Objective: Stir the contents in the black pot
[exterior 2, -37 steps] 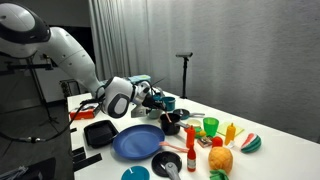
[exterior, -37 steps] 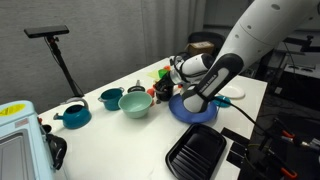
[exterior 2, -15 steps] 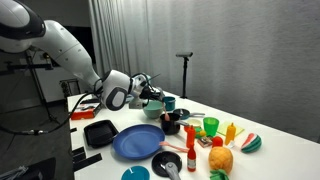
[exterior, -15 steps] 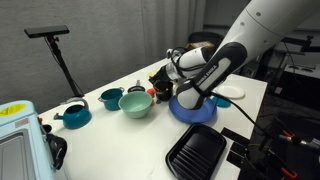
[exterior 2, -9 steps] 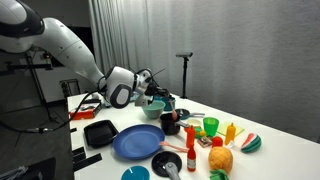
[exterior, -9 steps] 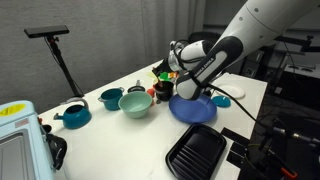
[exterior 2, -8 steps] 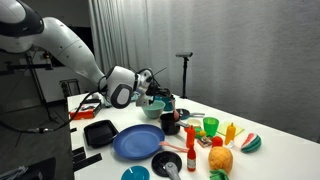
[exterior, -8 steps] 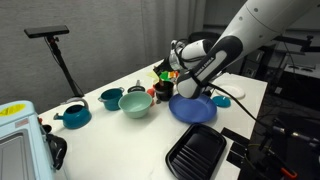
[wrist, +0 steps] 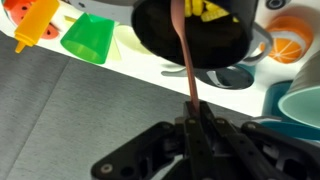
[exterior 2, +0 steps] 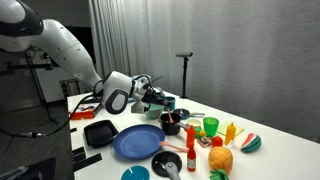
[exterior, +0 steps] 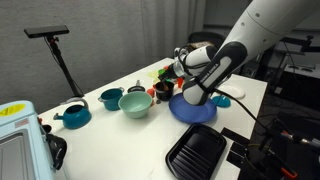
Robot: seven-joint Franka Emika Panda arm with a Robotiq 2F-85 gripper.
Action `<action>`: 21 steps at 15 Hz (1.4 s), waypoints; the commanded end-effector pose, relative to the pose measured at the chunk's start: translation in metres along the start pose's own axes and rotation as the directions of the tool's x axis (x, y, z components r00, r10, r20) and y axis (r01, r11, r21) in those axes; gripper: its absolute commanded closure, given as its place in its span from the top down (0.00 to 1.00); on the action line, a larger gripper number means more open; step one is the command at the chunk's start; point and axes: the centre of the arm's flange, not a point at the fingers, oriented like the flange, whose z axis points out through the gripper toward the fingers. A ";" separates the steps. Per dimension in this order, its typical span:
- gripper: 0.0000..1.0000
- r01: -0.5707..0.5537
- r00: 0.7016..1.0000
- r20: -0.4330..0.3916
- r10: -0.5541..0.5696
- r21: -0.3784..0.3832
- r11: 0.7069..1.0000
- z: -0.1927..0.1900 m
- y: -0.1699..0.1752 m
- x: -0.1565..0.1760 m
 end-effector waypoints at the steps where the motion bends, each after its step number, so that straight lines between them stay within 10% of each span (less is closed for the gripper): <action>1: 0.02 -0.014 1.000 0.008 0.013 0.066 0.998 -0.016 -0.019 -0.002; 12: 0.02 -0.014 0.998 -0.060 0.011 -0.056 0.998 -0.006 0.025 0.027; 21: 0.02 0.081 0.997 0.003 -0.082 0.108 0.991 -0.021 -0.053 -0.012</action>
